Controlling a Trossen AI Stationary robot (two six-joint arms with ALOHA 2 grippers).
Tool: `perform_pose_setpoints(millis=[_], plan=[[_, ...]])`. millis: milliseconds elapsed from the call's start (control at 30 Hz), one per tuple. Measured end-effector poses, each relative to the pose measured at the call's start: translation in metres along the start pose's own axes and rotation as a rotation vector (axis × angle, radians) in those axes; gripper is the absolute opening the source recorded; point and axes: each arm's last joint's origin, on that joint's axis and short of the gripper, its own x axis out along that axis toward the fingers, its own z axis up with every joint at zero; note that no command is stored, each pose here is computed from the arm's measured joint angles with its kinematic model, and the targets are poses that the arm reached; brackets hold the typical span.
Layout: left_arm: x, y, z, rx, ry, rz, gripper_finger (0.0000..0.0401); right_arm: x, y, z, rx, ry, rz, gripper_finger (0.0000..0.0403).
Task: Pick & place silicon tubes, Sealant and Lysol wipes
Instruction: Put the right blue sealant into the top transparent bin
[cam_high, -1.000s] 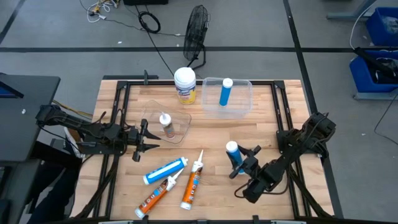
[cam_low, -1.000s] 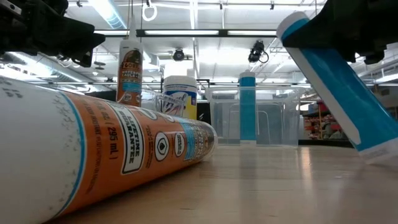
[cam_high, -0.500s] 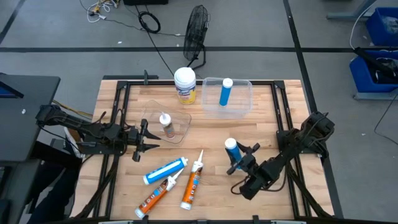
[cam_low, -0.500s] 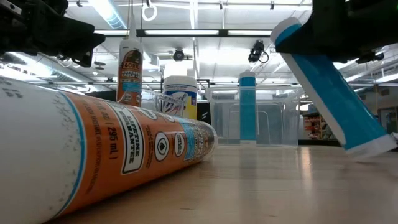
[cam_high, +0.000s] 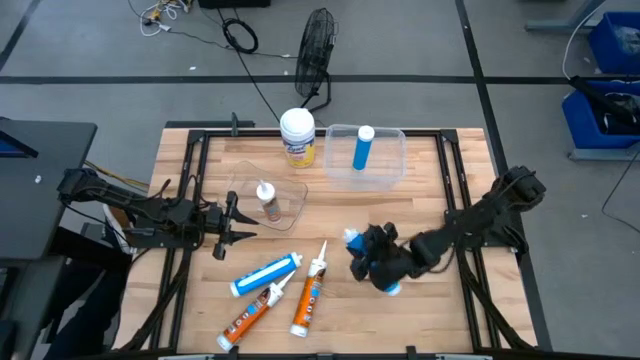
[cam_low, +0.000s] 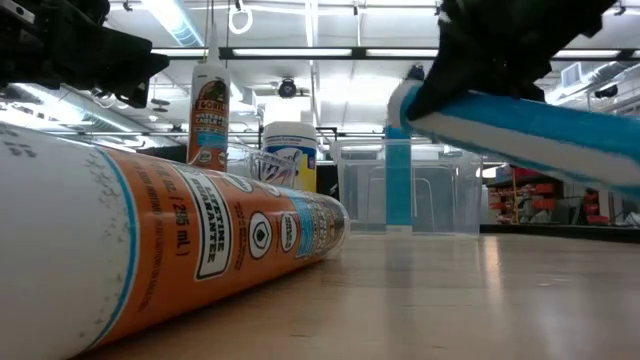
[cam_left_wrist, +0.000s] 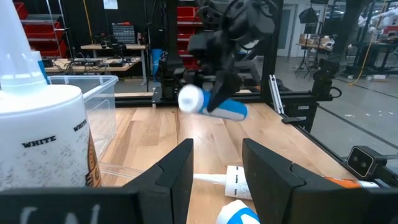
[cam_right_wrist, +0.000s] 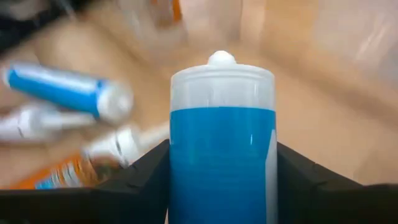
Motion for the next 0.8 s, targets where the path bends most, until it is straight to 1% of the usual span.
perform_pose_setpoints(millis=[133,200,267,333,467,633,800], plan=[[0.0,0.0,0.0,0.0,0.0,0.0,0.0142,0.011,-0.012,0.008,0.05,0.246,-0.036,0.021],[0.0,0.0,0.0,0.0,0.0,0.0,0.0142,0.014,-0.02,0.009,0.047,0.331,-0.071,0.021],[0.0,0.0,0.0,0.0,0.001,0.0,0.0142,0.017,-0.024,0.01,0.046,0.352,-0.09,0.021],[0.0,0.0,0.0,0.0,0.0,0.0,0.0142,0.018,-0.024,0.011,0.046,0.363,-0.08,0.021],[0.0,0.0,0.0,0.0,0.0,0.0,0.0142,0.025,-0.028,0.01,0.055,0.43,-0.099,0.0211],[0.0,0.0,0.0,0.0,-0.002,0.0,0.0142,0.039,-0.034,0.005,0.054,0.497,-0.149,0.0211],[0.0,0.0,0.0,0.0,-0.001,-0.001,0.0142,0.049,-0.034,-0.003,0.052,0.548,-0.165,0.0212]])
